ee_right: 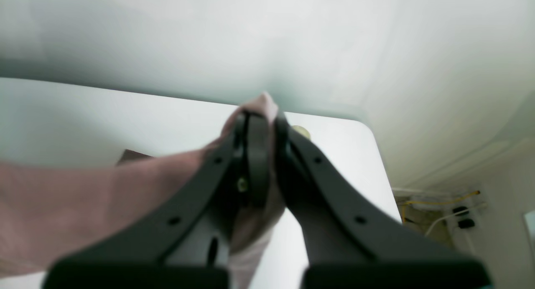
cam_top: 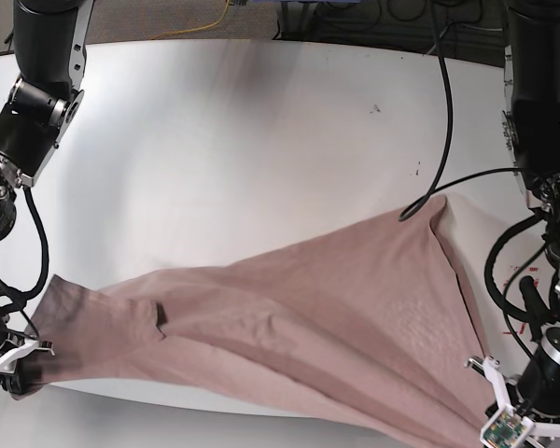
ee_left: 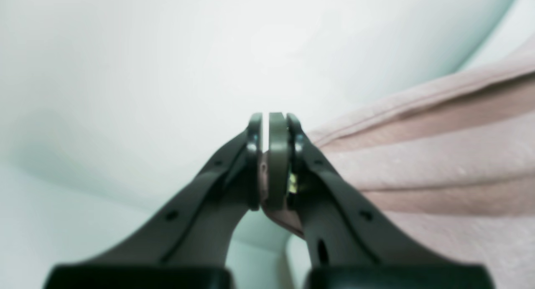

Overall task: Layout the t-shirt on the table in an organized manner, then fold the t-shirt properly
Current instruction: 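Lift the t-shirt with both grippers and stretch it taut between them, then lay the stretched t-shirt flat on the table with both grippers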

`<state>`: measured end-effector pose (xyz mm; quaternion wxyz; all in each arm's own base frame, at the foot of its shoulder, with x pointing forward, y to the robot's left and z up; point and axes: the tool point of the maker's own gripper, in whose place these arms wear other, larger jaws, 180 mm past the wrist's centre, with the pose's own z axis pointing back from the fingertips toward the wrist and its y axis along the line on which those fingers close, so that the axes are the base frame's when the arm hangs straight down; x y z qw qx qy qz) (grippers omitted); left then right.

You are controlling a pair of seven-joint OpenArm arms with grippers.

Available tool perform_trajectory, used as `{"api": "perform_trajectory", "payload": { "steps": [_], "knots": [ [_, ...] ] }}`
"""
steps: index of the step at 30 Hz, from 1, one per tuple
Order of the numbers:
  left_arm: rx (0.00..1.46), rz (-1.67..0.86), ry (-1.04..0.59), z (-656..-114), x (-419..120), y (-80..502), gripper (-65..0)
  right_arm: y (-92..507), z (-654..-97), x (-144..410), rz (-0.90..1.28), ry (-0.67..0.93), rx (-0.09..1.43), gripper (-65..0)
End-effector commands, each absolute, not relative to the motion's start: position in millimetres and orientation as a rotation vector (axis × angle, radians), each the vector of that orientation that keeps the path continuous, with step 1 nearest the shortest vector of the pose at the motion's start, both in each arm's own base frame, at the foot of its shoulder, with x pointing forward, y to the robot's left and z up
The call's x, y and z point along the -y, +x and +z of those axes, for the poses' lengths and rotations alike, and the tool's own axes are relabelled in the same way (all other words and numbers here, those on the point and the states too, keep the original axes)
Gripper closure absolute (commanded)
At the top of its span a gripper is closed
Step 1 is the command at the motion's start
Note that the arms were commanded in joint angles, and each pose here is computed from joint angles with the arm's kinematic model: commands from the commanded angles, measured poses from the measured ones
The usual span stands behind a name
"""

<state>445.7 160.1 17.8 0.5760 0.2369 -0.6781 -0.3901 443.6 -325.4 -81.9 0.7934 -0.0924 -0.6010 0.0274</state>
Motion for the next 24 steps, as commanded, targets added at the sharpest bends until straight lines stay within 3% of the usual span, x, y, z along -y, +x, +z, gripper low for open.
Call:
{"api": "perform_trajectory", "payload": {
  "steps": [1,16,24],
  "knots": [
    [1.647,-0.884,0.618,52.7,-171.8,444.1,0.0,451.7,-53.9,331.4,0.048,-0.208,1.360,0.0],
    [1.692,-0.879,0.686,103.8,-176.6,451.4,0.0,473.2,-28.8,329.6,0.011,-0.144,1.388,0.0],
    [1.535,-0.827,0.756,66.5,-191.7,439.0,0.0,440.5,-67.2,340.4,0.016,-0.214,1.279,0.0]
  ]
}}
